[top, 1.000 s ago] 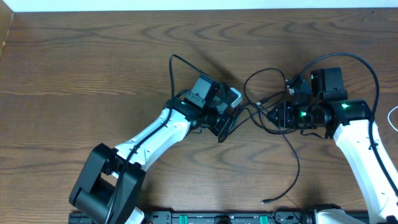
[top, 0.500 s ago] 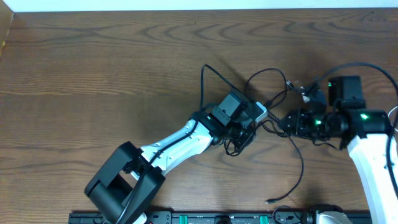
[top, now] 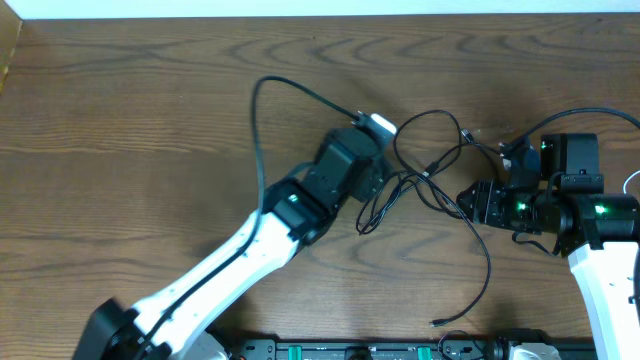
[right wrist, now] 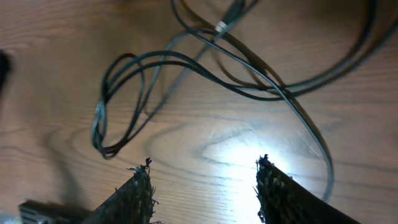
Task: Untangle cables
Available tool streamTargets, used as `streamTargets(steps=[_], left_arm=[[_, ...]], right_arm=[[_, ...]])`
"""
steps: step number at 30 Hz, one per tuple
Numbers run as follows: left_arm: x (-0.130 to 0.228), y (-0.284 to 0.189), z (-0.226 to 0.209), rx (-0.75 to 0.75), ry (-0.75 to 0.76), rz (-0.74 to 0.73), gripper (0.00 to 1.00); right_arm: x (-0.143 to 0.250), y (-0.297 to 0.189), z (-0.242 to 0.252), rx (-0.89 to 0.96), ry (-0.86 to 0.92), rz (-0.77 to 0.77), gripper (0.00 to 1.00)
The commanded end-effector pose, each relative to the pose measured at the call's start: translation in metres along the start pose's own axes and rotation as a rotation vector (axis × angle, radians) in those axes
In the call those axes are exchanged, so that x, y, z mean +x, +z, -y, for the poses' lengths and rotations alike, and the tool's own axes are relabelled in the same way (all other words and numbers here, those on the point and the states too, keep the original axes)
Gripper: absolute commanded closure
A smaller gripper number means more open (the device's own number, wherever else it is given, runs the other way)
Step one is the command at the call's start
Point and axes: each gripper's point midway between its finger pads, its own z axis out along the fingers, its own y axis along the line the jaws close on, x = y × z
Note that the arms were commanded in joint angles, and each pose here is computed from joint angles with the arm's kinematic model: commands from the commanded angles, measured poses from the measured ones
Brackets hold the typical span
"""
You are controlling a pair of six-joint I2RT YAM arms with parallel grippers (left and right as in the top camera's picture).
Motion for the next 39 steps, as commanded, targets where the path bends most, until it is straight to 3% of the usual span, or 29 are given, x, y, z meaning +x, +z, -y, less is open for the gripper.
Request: streamTargets(steps=[1, 7, 13, 17, 20, 29, 39], left_arm=[[-0.013, -0.019, -0.048, -0.248, 0.001, 0.042, 0.22], [-0.011, -0.021, -0.066, -0.28, -0.166, 0.056, 0.0], [-0.004, -0.02, -0.09, -0.311, -0.304, 0.047, 0.02], [0.009, -0.015, -0.083, -0.22, -0.342, -0.012, 0.02], [0.016, -0.018, -0.08, -0.155, -0.368, -0.046, 0.02], [0.005, -0.053, -0.1, -0.184, -0.437, 0.014, 0.02], [0.007, -0.06, -0.08, -0.063, -0.41, -0.011, 0.02]], right_arm=[[-0.008, -0.006, -0.013, -0.066, 0.012, 0.032, 0.48], [-0.021, -0.006, -0.016, -0.088, 0.241, 0.072, 0.53], [-0.021, -0.002, -0.029, -0.098, 0.306, 0.075, 0.53], [-0.014, 0.002, -0.049, -0.127, 0.252, 0.051, 0.51], [-0.01, 0.007, -0.056, -0.099, 0.224, 0.054, 0.46], [-0.009, 0.009, -0.062, -0.097, 0.25, 0.059, 0.37], [-0.007, 0.009, -0.06, -0.084, 0.253, 0.054, 0.48]])
